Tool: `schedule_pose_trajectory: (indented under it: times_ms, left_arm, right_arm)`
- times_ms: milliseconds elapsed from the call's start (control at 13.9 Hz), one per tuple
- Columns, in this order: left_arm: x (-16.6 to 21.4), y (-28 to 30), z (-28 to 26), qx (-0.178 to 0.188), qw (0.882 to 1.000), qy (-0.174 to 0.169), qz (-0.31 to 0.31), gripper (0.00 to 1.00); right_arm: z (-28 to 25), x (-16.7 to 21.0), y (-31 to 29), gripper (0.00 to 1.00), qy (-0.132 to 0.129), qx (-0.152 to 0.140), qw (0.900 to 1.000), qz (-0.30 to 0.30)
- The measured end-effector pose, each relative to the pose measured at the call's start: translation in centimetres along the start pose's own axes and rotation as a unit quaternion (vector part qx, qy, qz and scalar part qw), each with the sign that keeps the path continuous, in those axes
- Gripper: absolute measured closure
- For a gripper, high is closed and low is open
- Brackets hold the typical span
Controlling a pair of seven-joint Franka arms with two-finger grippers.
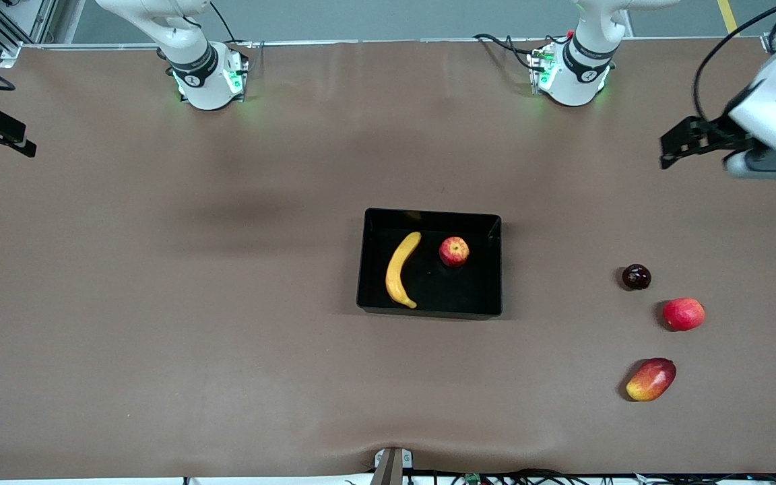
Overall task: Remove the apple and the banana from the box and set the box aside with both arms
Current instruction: 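Move the left gripper toward the red apple in the black tray, then lower the left gripper and grasp the red apple in the tray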
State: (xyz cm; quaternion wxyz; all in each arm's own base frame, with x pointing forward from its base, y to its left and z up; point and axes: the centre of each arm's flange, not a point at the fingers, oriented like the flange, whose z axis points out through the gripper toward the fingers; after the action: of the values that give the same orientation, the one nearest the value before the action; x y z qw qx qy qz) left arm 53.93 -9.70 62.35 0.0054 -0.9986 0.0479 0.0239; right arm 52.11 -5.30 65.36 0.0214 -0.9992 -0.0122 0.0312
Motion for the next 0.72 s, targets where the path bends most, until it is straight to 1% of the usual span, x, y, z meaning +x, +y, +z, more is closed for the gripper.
schedule_pose_trajectory:
  times_ms: [215, 430, 717]
  left_arm:
    - [2.2, 7.2, 3.6, -0.003, 1.000, 0.002, 0.025, 0.00]
    - [3.9, 15.0, 8.7, -0.011, 1.000, 0.002, 0.020, 0.00]
    - [4.9, 23.3, 15.7, -0.016, 1.000, 0.001, 0.002, 0.00]
  right_arm:
    - [0.0, 0.0, 0.0, 0.00, 0.000, 0.000, 1.000, 0.000]
    - [0.0, 0.0, 0.0, 0.00, 0.000, 0.000, 1.000, 0.000]
    - [0.0, 0.0, 0.0, 0.00, 0.000, 0.000, 1.000, 0.000]
